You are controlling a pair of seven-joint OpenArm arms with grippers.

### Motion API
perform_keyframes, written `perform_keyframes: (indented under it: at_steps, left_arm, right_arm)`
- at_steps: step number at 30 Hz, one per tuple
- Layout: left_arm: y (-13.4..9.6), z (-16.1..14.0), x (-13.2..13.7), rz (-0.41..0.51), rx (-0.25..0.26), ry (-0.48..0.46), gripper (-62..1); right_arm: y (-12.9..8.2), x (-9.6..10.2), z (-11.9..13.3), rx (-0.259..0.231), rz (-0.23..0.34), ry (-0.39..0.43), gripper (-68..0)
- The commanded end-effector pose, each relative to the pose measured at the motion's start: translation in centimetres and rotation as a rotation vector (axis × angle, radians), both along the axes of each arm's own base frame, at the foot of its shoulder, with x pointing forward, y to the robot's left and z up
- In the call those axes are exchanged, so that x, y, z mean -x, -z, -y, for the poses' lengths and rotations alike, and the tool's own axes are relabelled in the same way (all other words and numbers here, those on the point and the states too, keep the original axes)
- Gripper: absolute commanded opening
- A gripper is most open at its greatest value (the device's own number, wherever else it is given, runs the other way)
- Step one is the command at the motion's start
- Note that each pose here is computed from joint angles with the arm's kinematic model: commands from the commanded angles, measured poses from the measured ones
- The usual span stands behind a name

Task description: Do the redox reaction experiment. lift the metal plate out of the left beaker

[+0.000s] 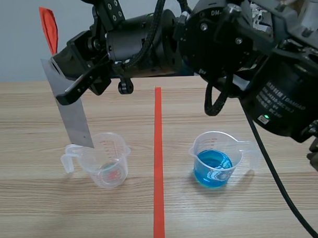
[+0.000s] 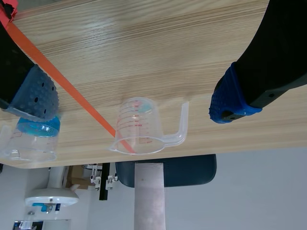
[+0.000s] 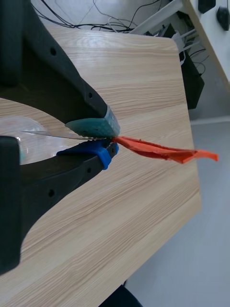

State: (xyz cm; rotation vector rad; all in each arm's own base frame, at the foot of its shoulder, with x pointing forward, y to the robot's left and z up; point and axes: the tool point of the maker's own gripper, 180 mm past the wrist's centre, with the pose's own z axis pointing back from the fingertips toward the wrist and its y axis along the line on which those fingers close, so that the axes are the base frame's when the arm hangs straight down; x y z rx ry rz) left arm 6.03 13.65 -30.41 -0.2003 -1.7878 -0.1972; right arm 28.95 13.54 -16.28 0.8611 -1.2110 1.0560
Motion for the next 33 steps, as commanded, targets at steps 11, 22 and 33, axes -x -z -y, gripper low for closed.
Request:
perform_keyframes:
  at_steps: [11, 22, 33]
  left_arm:
    - [-1.1, 0.0, 0.2, 0.052, 0.014, -0.002, 1.4]
    - [-1.1, 0.0, 0.2, 0.052, 0.014, -0.002, 1.4]
    - [-1.1, 0.0, 0.2, 0.052, 0.014, -0.002, 1.4]
  right_arm:
    - [-4.7, 0.1, 0.6, -0.042, 0.099, -0.12, -66.9]
    - [-4.1, 1.3, 0.7, -0.003, 0.075, -0.195, -66.9]
    - [-4.1, 1.6, 0.6, -0.009, 0.054, -0.208, -66.9]
